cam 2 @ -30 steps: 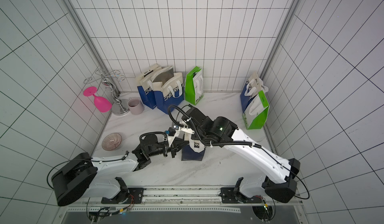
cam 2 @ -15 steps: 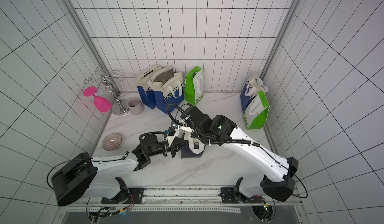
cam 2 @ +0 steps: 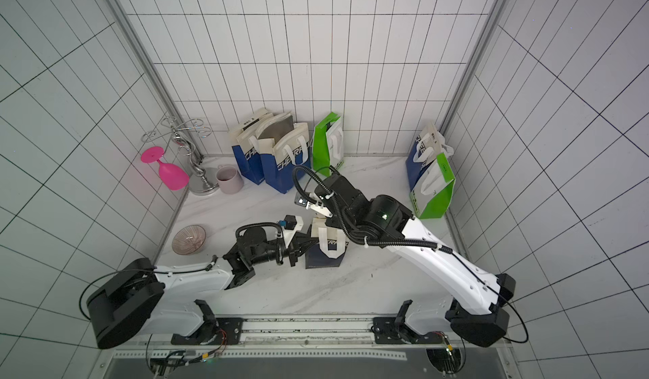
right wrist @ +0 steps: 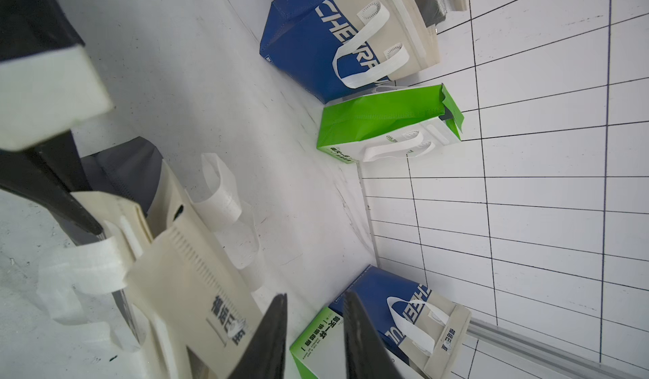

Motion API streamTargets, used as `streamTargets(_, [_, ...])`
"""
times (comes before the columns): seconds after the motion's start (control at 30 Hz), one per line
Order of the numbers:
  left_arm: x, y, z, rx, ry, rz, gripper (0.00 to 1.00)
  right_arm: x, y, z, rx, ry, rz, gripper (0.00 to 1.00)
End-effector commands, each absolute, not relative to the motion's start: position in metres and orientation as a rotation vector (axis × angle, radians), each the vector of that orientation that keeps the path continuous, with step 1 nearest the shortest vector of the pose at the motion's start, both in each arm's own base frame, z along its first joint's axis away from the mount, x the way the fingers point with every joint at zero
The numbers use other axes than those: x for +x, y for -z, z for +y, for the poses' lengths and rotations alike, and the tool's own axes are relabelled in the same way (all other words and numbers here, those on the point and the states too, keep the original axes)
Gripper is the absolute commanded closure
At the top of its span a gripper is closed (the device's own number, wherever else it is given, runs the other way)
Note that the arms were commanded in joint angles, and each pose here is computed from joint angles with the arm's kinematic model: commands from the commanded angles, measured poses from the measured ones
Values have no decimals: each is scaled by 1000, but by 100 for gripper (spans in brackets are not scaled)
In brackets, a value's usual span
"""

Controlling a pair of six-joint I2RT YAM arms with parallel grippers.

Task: Open the takeout bag
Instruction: Open the takeout bag at the center of the board, then move the takeout bag to the center of the board.

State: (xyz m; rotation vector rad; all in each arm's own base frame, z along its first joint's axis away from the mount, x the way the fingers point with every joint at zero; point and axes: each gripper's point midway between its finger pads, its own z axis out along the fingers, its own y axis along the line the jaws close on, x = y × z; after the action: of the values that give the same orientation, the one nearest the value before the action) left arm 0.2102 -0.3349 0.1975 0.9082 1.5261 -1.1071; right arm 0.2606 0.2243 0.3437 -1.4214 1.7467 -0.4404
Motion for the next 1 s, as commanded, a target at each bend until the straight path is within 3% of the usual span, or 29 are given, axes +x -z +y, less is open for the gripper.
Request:
streamTargets(0.0, [213, -201, -338, 910, 1102, 1532, 77, 261, -338, 227, -1314, 343, 1810, 71])
streamTargets(0.2, [212, -209, -338, 890, 1128, 1533, 48, 230, -363, 221, -1091, 15, 1815, 71])
streamTargets(0.5, [225, -241, -344, 856, 1110, 1588, 43, 174, -373, 170, -953, -227, 1768, 70])
streamTargets(0.63, [229, -259, -341, 851, 1073, 1591, 48, 162, -369, 154, -930, -243, 1774, 70])
streamTargets(0.97, [239, -259, -354, 864, 1068, 1634, 84, 147, -362, 127, -904, -238, 1773, 70])
